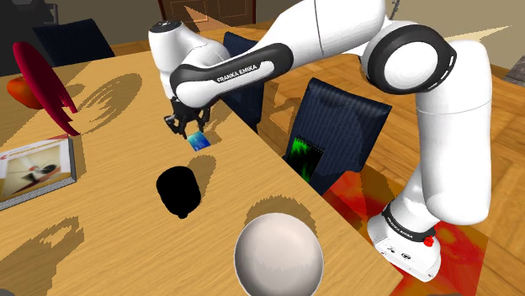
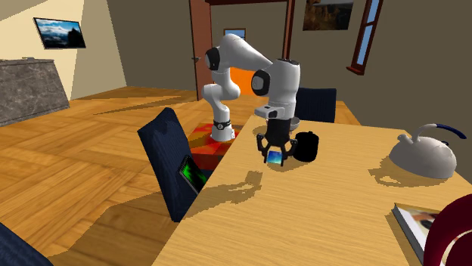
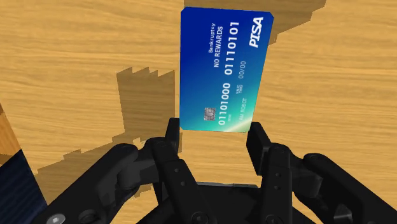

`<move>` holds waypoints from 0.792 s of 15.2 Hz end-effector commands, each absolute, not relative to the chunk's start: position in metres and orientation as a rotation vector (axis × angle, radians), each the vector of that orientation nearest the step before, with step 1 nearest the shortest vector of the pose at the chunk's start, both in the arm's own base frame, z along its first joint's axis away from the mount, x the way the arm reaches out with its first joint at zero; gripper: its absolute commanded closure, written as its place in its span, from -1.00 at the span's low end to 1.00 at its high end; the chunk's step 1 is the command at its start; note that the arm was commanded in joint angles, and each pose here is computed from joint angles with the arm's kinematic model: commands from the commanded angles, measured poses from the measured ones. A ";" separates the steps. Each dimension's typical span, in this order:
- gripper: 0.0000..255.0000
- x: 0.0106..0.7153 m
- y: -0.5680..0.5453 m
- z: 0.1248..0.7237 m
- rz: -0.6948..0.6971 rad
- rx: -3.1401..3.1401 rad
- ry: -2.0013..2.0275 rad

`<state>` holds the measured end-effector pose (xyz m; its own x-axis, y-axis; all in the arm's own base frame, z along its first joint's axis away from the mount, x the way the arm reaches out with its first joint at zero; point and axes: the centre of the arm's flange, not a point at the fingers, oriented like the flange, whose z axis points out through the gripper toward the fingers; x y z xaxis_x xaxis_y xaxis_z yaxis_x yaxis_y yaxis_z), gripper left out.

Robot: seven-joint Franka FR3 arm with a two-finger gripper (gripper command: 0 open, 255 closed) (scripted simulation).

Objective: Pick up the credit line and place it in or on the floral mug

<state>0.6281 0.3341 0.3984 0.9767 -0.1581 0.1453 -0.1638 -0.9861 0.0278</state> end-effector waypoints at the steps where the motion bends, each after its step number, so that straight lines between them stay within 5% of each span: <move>1: 1.00 0.628 0.334 0.410 0.221 3.084 -0.251; 12: 1.00 0.628 0.334 0.468 0.221 3.084 -0.251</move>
<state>0.6286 0.3339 0.4625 0.9767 -0.1580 0.1453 -0.1637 -0.9861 0.0280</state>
